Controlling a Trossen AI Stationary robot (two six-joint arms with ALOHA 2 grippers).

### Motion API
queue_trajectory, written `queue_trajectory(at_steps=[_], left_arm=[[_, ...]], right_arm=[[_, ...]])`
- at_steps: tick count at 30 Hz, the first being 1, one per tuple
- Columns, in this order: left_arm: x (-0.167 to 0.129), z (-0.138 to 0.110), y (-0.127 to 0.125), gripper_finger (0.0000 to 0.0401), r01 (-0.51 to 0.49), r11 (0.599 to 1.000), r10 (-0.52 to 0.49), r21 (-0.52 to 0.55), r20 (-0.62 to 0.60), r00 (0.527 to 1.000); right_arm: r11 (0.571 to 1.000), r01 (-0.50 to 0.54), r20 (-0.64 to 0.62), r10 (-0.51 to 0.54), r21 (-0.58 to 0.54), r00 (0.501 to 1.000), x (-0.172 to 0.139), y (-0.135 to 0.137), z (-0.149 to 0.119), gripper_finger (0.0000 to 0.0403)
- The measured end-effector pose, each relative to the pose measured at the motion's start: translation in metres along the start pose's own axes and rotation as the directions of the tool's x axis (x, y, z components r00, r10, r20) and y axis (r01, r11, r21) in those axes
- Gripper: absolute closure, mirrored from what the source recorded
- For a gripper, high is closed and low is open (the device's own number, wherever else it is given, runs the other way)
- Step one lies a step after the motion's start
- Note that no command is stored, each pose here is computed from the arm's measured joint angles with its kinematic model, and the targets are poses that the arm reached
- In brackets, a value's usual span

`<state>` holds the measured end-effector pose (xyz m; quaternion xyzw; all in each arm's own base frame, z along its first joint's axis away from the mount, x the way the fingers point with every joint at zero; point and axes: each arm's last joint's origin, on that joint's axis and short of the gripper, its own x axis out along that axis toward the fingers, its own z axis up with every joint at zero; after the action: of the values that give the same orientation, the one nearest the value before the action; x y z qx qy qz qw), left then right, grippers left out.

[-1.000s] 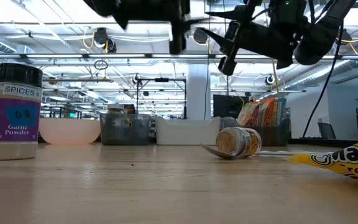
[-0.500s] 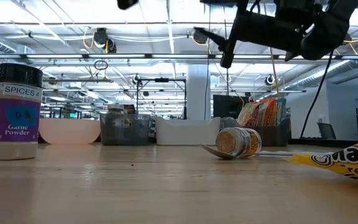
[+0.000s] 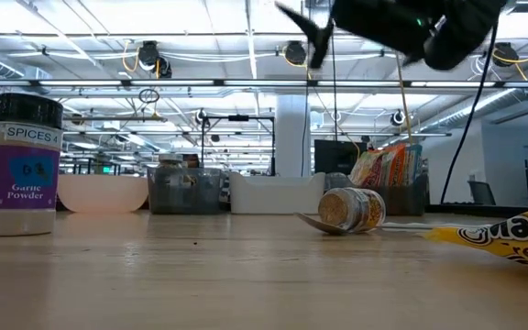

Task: Pick & Place Food Item
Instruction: Put the brown seasoning bottle into the left black bin

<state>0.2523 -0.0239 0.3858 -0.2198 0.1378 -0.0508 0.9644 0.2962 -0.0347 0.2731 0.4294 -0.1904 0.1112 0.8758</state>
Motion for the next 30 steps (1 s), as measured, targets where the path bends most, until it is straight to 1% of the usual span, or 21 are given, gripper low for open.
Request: queue_trajectory(at_steps=[1,3,4,5,7,9,10,12,14,15,18,20,24,26,28,30], left_arm=[[0.001,0.0,0.0,0.0268,-0.002,1.0,0.002,0.003,-0.001,1.0],[0.002,0.001,0.003,0.0268,-0.01,1.0,0.01,0.002,0.001,1.0],[0.003,0.001,0.005,0.0268,-0.017,1.0,0.017,0.008,-0.003,1.0],[0.003,0.001,0.008,0.0268,-0.022,1.0,0.022,0.017,-0.011,1.0],[0.002,0.002,0.012,0.0268,-0.018,0.999,0.019,0.042,-0.024,1.0],[-0.002,0.004,0.017,0.0268,-0.006,0.998,0.008,0.06,-0.031,0.999],[-0.005,0.005,0.018,0.0268,-0.002,0.998,0.004,0.062,-0.038,0.999],[-0.015,0.009,0.021,0.0268,0.007,0.998,-0.005,0.067,-0.032,0.999],[-0.022,0.011,0.023,0.0268,0.002,0.998,-0.001,0.068,-0.02,1.0],[-0.025,0.012,0.024,0.0268,-0.005,0.998,0.007,0.068,-0.015,1.0],[-0.032,0.012,0.026,0.0268,-0.021,0.998,0.023,0.061,-0.026,0.999],[-0.033,0.014,0.026,0.0268,-0.022,0.998,0.023,0.064,-0.009,1.0],[-0.036,0.015,0.025,0.0268,-0.025,0.998,0.025,0.059,0.01,1.0],[-0.037,0.016,0.025,0.0268,-0.035,0.998,0.034,0.046,0.023,0.999],[-0.034,0.017,0.026,0.0268,-0.051,0.999,0.051,0.018,0.038,0.998],[-0.032,0.017,0.027,0.0268,-0.072,0.997,0.073,-0.012,0.047,0.996]], right_arm=[[0.999,-0.017,-0.035,0.016,-0.032,0.999,0.009,0.005,0.001,0.0165],[0.996,-0.005,-0.153,-0.009,-0.093,0.988,0.028,0.013,0.001,0.0165],[0.992,0.006,-0.236,-0.035,-0.124,0.971,0.037,0.016,-0.001,0.0165],[0.988,0.019,-0.327,-0.07,-0.155,0.943,0.046,0.019,-0.002,0.0165],[0.97,0.045,-0.497,-0.161,-0.238,0.853,0.058,0.027,-0.003,0.0165],[0.938,0.054,-0.621,-0.269,-0.342,0.736,0.063,0.035,-0.003,0.0165],[0.917,0.042,-0.662,-0.318,-0.397,0.679,0.063,0.04,-0.002,0.0165],[0.862,0.018,-0.687,-0.415,-0.506,0.597,0.062,0.046,0.001,0.0165],[0.81,-0.008,-0.683,-0.49,-0.587,0.542,0.059,0.049,0.003,0.0165],[0.794,-0.015,-0.684,-0.514,-0.608,0.518,0.058,0.049,0.004,0.0165],[0.797,-0.013,-0.706,-0.527,-0.604,0.474,0.054,0.05,0.003,0.0165],[0.802,-0.019,-0.723,-0.529,-0.598,0.444,0.052,0.051,-0.001,0.0165],[0.789,-0.124,-0.768,-0.529,-0.602,0.362,0.05,0.049,-0.022,0.0165],[0.784,-0.181,-0.794,-0.536,-0.594,0.286,0.046,0.047,-0.034,0.0165],[0.78,-0.234,-0.813,-0.538,-0.58,0.223,0.044,0.044,-0.046,0.0165],[0.788,-0.263,-0.83,-0.542,-0.557,0.134,0.038,0.04,-0.058,0.0165]])
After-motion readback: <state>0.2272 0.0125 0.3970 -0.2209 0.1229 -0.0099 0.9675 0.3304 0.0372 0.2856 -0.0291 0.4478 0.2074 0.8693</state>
